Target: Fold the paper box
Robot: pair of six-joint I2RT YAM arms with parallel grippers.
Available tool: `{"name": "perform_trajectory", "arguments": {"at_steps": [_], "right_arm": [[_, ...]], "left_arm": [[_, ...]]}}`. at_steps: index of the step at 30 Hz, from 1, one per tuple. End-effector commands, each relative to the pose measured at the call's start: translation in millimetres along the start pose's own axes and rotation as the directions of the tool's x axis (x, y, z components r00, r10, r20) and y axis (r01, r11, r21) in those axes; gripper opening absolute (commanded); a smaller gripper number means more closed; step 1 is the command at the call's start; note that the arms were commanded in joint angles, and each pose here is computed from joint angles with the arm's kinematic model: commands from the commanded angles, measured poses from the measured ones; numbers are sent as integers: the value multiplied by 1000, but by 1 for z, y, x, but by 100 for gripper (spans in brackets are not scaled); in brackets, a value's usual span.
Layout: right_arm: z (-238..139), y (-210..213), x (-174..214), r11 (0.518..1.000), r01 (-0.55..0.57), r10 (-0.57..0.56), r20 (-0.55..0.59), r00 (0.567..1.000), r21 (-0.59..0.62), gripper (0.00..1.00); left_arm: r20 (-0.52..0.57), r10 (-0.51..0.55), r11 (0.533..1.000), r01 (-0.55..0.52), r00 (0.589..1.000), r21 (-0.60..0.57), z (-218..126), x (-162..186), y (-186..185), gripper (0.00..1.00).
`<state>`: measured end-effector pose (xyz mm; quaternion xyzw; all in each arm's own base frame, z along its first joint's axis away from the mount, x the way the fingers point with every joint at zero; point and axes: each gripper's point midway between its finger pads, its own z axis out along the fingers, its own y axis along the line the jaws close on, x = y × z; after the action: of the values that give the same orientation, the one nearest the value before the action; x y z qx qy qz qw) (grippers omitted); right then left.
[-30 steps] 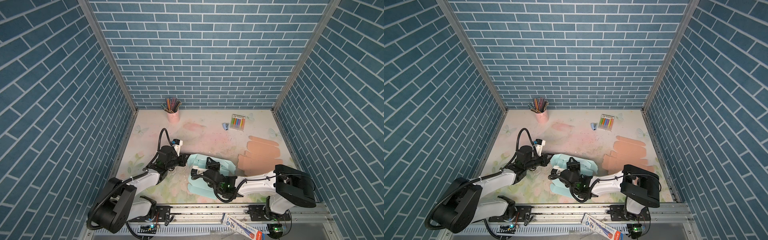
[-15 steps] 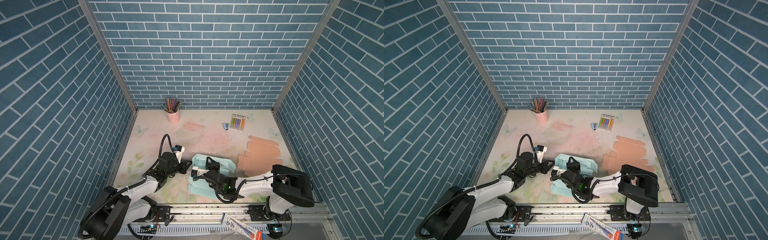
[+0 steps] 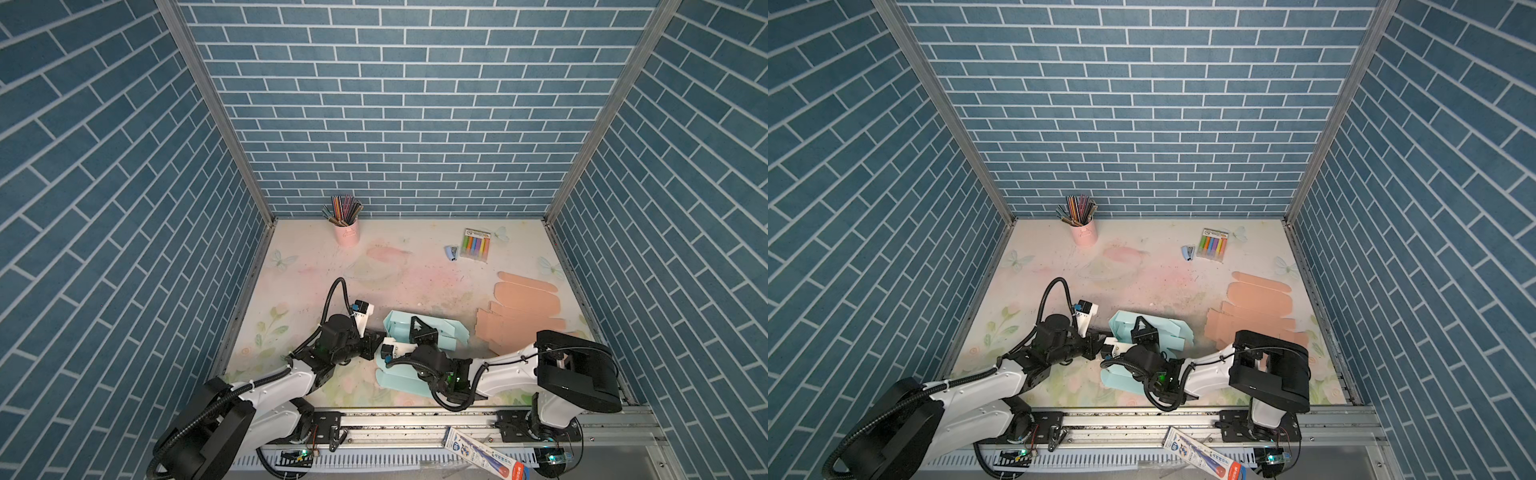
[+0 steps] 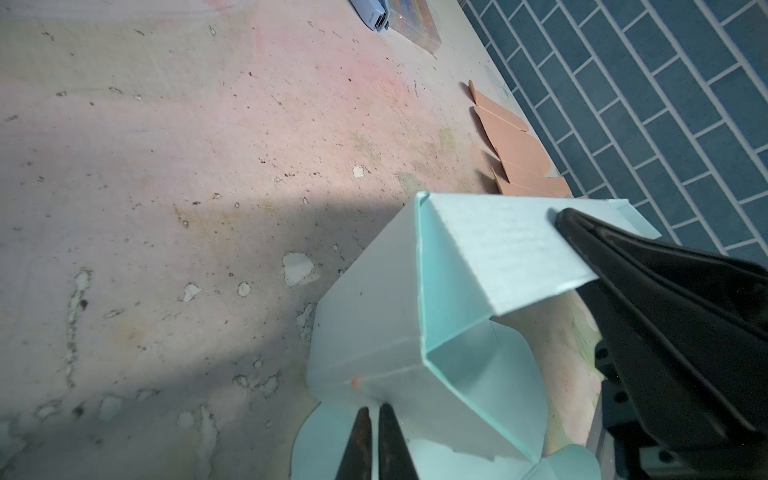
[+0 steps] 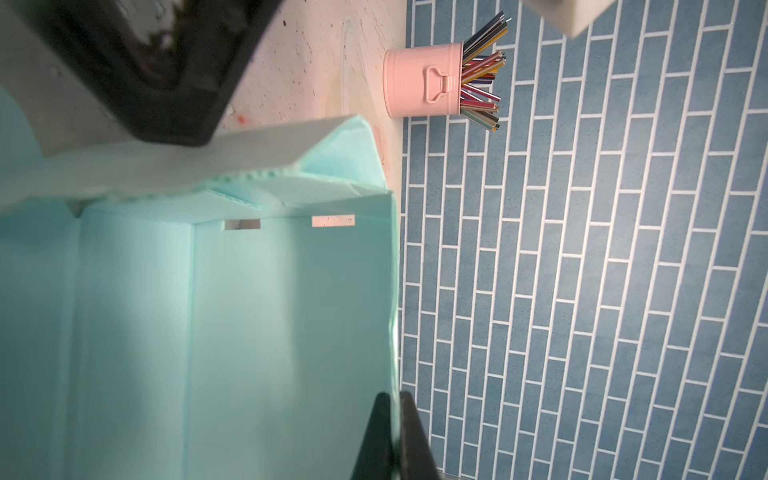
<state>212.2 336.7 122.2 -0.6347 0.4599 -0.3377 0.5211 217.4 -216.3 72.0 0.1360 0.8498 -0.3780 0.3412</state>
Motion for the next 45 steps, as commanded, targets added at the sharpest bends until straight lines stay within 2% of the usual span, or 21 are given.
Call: {"name": "perform_trajectory", "arguments": {"at_steps": [1,9,13,17,33,36,39,41,45], "right_arm": [[-3,7,-1,998,60,-60,2,998,5,0],[-7,6,-2,997,68,-69,12,998,31,0],[-8,5,-3,998,61,-62,22,998,31,0],[-8,8,-4,998,61,-62,30,998,23,0],[-7,13,-6,999,51,-51,38,998,5,0],[-8,13,-6,999,51,-52,38,998,2,0],[-7,15,-6,999,49,-49,39,998,-2,0],[-7,15,-7,999,48,-48,42,998,-2,0],[-11,14,-12,1000,29,-29,64,998,-6,0]], "left_arm": [[36,64,998,-64,997,2,0,-2,-1,12],[100,121,993,-120,988,-11,-3,-6,1,28],[123,150,989,-151,981,-1,0,-10,-4,32],[133,175,984,-178,976,9,5,-13,-8,42],[172,303,952,-304,937,-22,21,-15,-10,42],[171,328,944,-329,929,-19,22,-14,-16,37],[162,352,936,-351,922,-38,23,-12,-18,24],[163,361,933,-358,918,-45,23,-11,-18,19],[163,368,930,-364,915,-55,24,-11,-17,20]]}}
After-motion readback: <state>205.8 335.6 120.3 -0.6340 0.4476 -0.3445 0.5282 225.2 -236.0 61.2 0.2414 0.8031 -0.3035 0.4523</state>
